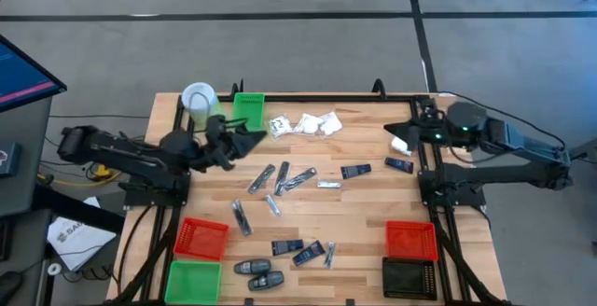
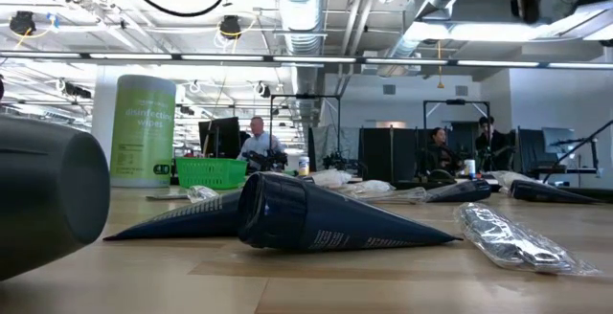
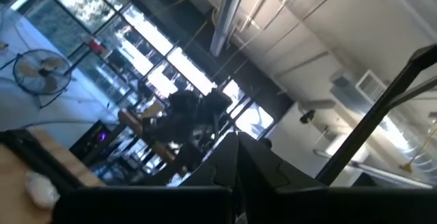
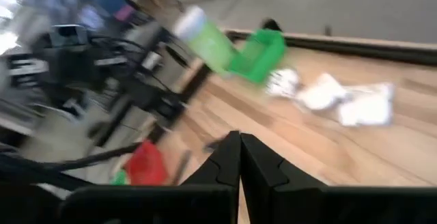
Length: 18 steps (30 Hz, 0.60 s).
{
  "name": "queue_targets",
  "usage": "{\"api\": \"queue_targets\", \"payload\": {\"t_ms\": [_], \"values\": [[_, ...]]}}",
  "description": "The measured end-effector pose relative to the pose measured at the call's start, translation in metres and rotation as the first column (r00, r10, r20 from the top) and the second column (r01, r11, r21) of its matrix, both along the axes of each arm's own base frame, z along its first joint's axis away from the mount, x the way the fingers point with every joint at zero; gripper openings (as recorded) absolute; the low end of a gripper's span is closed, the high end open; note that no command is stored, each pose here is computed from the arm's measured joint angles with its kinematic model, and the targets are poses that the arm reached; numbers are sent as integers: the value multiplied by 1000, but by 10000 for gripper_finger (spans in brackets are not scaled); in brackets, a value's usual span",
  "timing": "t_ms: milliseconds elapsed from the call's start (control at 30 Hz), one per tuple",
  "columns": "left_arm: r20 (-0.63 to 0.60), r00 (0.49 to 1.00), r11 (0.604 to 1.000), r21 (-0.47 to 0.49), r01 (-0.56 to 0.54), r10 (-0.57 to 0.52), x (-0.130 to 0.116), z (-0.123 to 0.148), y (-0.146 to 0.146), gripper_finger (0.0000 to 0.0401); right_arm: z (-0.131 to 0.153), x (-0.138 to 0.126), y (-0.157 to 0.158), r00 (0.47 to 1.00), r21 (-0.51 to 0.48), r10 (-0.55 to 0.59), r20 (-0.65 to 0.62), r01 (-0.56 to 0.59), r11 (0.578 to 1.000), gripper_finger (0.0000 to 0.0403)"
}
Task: Pick & Place Travel size toiletries
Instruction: Put the cotton pack into the right red bin
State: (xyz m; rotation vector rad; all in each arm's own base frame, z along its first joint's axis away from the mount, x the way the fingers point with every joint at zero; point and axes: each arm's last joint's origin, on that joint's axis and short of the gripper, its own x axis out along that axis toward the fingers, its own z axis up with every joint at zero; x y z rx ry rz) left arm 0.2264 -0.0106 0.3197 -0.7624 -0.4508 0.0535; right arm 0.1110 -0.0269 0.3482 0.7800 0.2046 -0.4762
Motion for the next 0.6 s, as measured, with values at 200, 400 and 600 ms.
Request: {"api": "queue_targets", "payload": {"t_ms": [200,400,600], "values": [[-67,997,999,-24,23,-24,16,-16,-2,2,1,8,-12,979,35,-80,-189,88,996,0],[-100,995,999,-26,26,-28,22,-23,-3,2,-8,13,-29,907,75,-155,-391,200,977,0],[-119,988,995,-24,101,-103,28,-29,4,2,-30,25,-50,787,155,-174,-592,323,933,0]]}}
